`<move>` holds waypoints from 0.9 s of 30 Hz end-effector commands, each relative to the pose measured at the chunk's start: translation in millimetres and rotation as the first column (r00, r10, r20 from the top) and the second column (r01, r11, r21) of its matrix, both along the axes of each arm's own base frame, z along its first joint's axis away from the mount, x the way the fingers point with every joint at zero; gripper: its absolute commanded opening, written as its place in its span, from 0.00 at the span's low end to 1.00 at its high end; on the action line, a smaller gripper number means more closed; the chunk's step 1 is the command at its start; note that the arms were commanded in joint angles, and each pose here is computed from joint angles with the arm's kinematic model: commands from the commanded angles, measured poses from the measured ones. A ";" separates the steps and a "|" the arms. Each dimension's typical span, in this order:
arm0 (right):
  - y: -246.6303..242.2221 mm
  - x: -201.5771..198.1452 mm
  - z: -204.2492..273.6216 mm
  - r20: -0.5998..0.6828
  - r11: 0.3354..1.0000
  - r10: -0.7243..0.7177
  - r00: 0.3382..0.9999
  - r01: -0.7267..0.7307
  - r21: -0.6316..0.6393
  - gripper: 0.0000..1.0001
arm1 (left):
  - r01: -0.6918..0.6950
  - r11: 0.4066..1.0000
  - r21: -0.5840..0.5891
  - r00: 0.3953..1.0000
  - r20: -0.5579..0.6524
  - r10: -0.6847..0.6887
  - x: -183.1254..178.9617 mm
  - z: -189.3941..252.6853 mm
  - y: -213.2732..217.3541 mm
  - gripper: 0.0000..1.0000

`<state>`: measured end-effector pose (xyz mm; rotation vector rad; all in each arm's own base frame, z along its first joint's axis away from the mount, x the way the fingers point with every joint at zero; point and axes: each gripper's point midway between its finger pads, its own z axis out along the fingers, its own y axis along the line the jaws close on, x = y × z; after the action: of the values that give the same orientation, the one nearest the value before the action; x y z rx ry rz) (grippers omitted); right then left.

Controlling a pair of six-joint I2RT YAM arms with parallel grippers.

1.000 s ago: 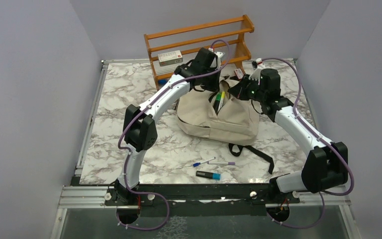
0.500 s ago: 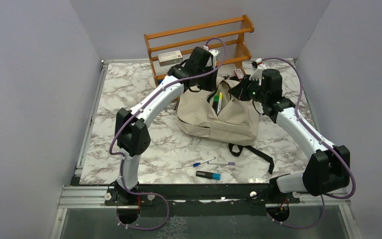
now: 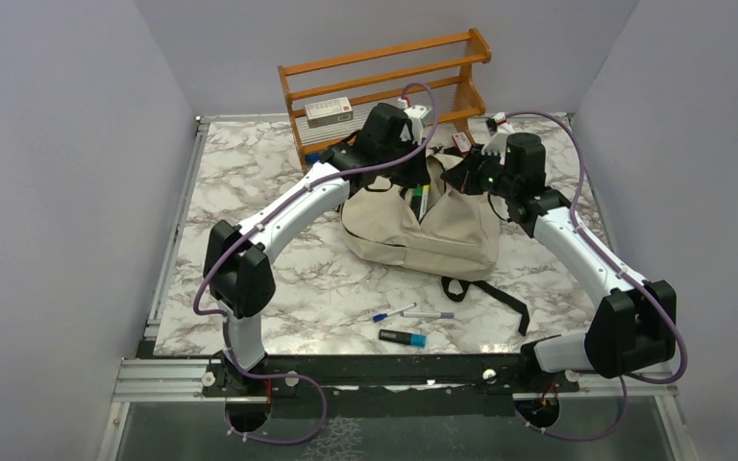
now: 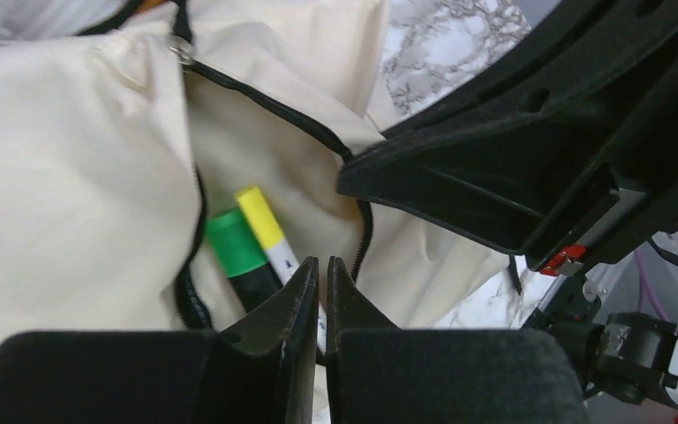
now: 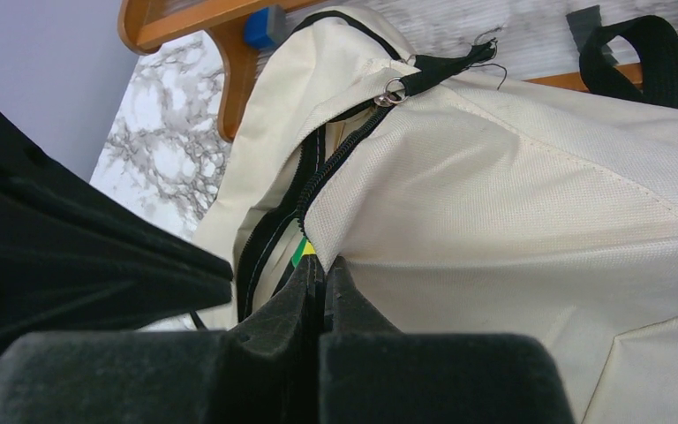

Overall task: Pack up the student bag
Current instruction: Adjust the student bag at the center of the board.

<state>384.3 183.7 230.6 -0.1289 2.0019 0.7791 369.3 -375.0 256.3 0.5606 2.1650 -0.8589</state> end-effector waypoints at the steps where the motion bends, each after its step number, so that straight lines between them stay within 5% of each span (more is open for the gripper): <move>1: 11.2 -2.1 26.8 0.074 0.997 0.055 0.996 -0.059 0.047 0.01 | 0.066 0.993 -0.102 0.998 -0.004 -0.066 -7.8 2.0 -27.8 0.07; 10: 11.4 -4.6 31.8 0.083 0.997 0.058 0.995 -0.063 0.053 0.01 | 0.084 0.984 -0.159 0.995 -0.038 -0.091 8.9 -34.4 -56.1 0.07; 24: 13.9 -8.9 49.2 0.123 0.993 0.068 0.990 -0.079 0.084 0.01 | 0.032 0.998 -0.055 0.993 -0.110 -0.038 14.2 -101.8 -49.5 0.03; 27: 13.8 -9.5 52.0 0.129 0.993 0.065 0.989 -0.077 0.090 0.01 | 0.018 1.000 -0.026 0.994 -0.106 -0.021 17.3 -108.8 -46.6 0.10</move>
<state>380.6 185.7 230.4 -0.1294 2.0109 0.8064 380.4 -424.7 169.9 0.5436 2.2093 -1.0209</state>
